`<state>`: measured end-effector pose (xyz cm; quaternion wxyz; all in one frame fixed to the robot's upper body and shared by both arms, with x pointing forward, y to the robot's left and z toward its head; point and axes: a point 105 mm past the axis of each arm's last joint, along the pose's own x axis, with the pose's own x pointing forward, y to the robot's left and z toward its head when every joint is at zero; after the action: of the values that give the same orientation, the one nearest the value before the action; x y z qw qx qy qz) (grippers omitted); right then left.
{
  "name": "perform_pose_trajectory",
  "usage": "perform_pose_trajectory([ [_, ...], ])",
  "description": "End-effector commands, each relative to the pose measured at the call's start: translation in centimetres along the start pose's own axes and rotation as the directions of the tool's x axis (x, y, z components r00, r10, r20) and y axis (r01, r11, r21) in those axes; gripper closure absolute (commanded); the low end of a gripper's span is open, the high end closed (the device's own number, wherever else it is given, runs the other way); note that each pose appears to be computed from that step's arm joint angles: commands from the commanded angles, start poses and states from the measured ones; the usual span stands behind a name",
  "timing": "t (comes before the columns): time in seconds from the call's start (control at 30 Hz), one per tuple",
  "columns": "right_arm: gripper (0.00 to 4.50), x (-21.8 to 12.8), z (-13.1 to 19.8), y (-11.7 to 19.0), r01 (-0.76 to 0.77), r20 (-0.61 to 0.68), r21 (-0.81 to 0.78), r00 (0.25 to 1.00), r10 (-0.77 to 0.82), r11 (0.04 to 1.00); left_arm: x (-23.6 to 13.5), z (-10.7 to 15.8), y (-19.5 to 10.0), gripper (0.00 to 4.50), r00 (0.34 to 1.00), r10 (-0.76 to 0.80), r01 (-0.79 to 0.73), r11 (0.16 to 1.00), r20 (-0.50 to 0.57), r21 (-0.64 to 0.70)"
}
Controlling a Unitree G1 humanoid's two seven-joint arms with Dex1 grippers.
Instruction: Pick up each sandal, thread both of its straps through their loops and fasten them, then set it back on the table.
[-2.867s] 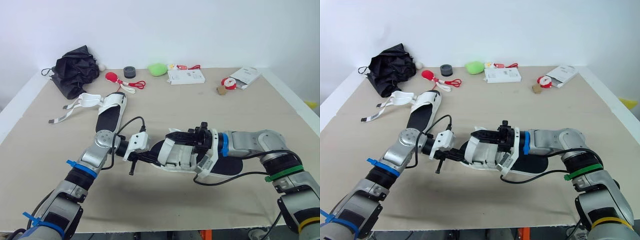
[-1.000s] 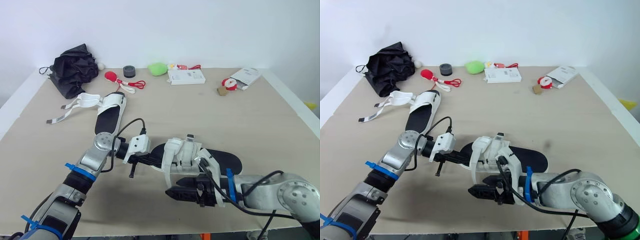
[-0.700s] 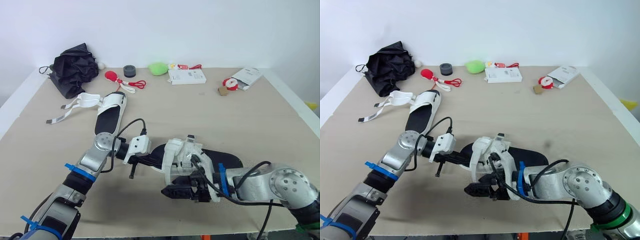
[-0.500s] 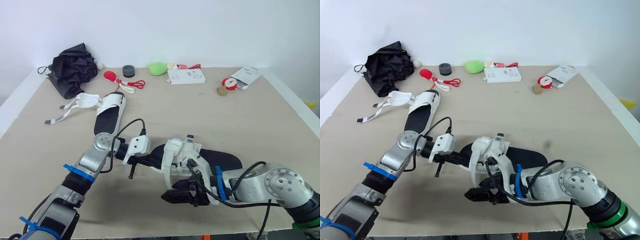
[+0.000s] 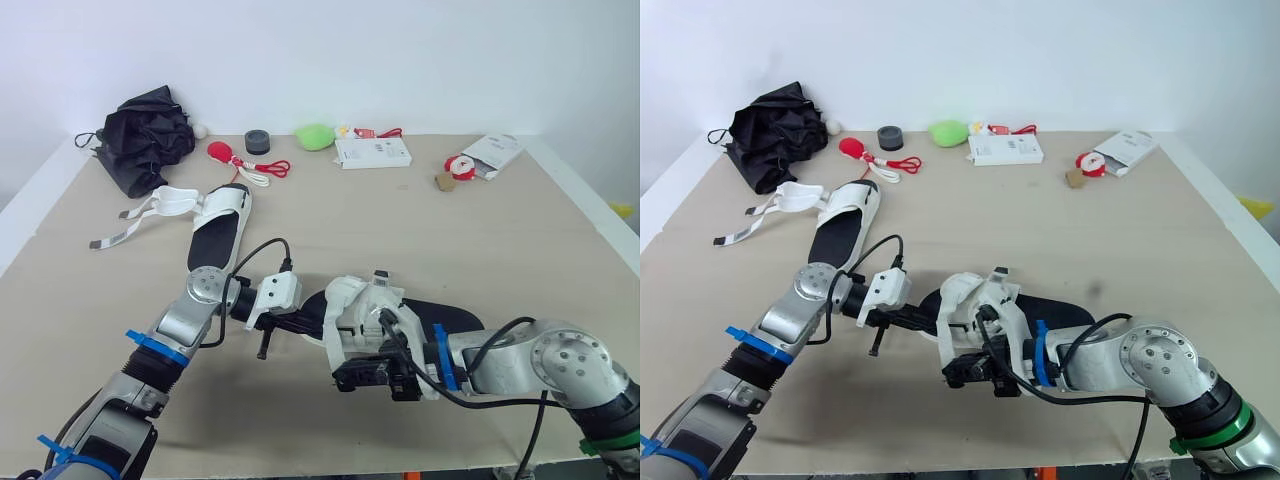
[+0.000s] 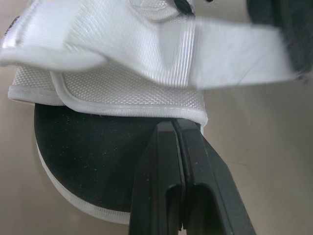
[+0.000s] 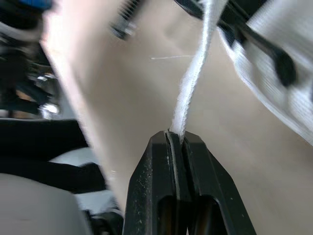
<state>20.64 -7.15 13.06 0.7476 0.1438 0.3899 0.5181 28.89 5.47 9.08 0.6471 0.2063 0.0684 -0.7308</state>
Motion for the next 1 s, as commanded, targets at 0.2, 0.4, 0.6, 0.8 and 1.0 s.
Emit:
perform_pose_trajectory([
  [0.2,4.47,-2.2,5.6,3.5,-0.157,0.217,-0.094,0.96,0.174,0.983,0.9,-3.9,-2.4,4.5,0.992,-0.079,0.065,0.988,-0.097,-0.14],
  [0.4,4.47,-1.6,8.2,-1.4,0.053,0.271,-0.033,0.962,-0.042,0.998,1.1,-3.9,-2.3,4.5,0.992,-0.079,0.065,0.988,-0.095,-0.138],
  [0.6,4.47,-0.6,5.8,-3.3,0.088,0.137,0.003,0.987,-0.087,0.996,1.1,-3.9,-2.1,4.5,0.993,-0.07,0.058,0.989,-0.094,-0.134],
  [0.8,4.47,-0.6,4.2,-2.5,0.028,0.096,0.023,0.995,-0.03,0.999,0.9,-4.1,-2.3,4.5,0.993,-0.065,0.051,0.989,-0.095,-0.141],
  [1.0,4.47,-0.5,3.8,-2.1,-0.025,0.091,0.089,0.996,0.016,0.996,0.8,-4.3,-2.4,4.5,0.993,-0.063,0.048,0.989,-0.099,-0.143],
])
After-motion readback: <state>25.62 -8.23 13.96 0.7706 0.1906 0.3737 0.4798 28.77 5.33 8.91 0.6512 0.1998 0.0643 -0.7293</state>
